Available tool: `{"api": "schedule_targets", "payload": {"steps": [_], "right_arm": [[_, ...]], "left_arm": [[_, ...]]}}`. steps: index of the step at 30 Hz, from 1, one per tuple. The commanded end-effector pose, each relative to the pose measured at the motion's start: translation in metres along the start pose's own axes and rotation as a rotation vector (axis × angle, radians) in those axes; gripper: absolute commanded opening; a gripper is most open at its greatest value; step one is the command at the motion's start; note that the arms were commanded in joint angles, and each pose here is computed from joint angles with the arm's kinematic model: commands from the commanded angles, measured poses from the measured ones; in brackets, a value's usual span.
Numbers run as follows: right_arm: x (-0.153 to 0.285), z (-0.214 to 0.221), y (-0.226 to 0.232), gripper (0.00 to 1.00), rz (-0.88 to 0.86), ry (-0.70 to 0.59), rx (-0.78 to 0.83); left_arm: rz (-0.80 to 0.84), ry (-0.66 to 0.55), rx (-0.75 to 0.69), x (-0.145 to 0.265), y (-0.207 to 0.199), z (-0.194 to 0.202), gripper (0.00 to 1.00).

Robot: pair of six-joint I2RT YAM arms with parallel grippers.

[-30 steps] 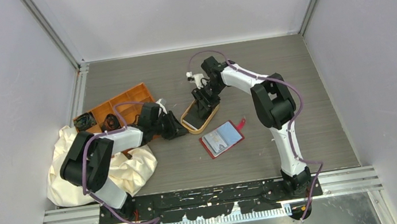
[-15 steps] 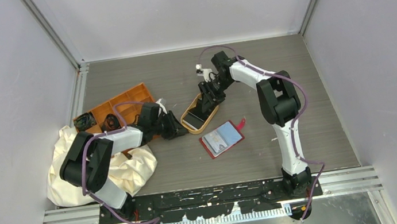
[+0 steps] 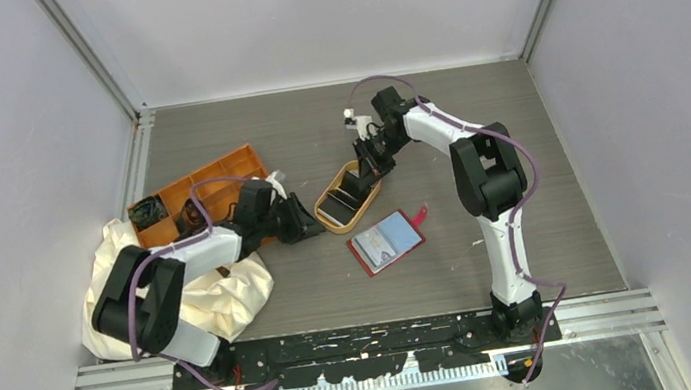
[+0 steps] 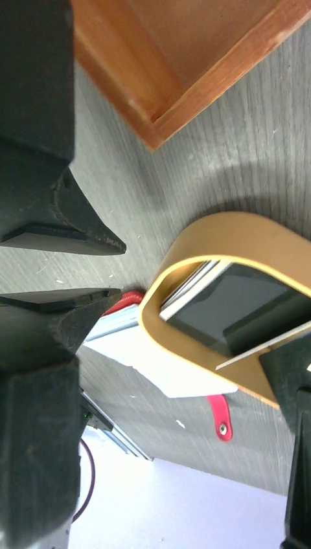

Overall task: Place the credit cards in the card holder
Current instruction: Pick up the credit card from the storage box, then move the storage box to the center of the board.

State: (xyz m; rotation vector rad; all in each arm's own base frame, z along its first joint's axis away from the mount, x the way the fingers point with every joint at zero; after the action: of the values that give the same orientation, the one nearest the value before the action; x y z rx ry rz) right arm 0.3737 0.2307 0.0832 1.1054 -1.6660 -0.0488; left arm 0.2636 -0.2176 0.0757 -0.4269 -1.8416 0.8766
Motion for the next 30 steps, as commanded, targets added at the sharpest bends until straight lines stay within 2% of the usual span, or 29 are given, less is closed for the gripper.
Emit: {"api": "schedule_targets", "payload": {"steps": [1,8,13,15,18,19,22,25,30], "right_arm": [[0.048,-0.029,0.014,0.03,0.054,-0.152,0.131],[0.089,-0.034,0.026,0.01,0.039,-0.243,0.166],[0.114,-0.026,0.047,0.01,-0.095,-0.297,0.189],[0.117,-0.019,0.06,0.01,-0.165,-0.313,0.191],[0.12,-0.006,0.085,0.01,-0.319,-0.342,0.168],[0.121,-0.002,0.092,0.01,-0.373,-0.354,0.154],[0.125,0.007,0.114,0.01,-0.51,-0.422,0.155],[0.131,0.016,0.133,0.01,-0.53,-0.454,0.173],[0.136,0.026,0.156,0.01,-0.537,-0.462,0.25]], "left_arm": [[0.085,-0.089,-0.074,0.023,-0.023,-0.012,0.27],[0.171,-0.2,-0.137,0.058,-0.045,-0.015,0.33],[0.346,-0.341,-0.205,0.094,-0.072,-0.017,0.37],[0.432,-0.393,-0.225,0.108,-0.081,-0.015,0.52],[0.568,-0.463,-0.208,0.123,-0.089,-0.011,0.8],[0.626,-0.481,-0.191,0.128,-0.092,-0.008,0.83],[0.769,-0.473,-0.144,0.135,-0.095,0.002,0.83],[0.85,-0.464,-0.155,0.139,-0.103,0.008,0.81],[0.894,-0.445,-0.204,0.135,-0.125,0.012,0.74]]}}
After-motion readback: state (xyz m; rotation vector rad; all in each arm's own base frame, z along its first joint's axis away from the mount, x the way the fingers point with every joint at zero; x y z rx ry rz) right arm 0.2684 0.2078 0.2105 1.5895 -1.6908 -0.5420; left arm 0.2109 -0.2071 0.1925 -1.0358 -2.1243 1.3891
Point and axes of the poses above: each gripper's point midway between its finger pads, its own x axis back along the fingers, its own y axis along the line the jaws close on, z = x × y, the point moved 4 cm from there along x, back along the fingers, and after that the axes turned 7 degrees about x, right-handed, at the moved point
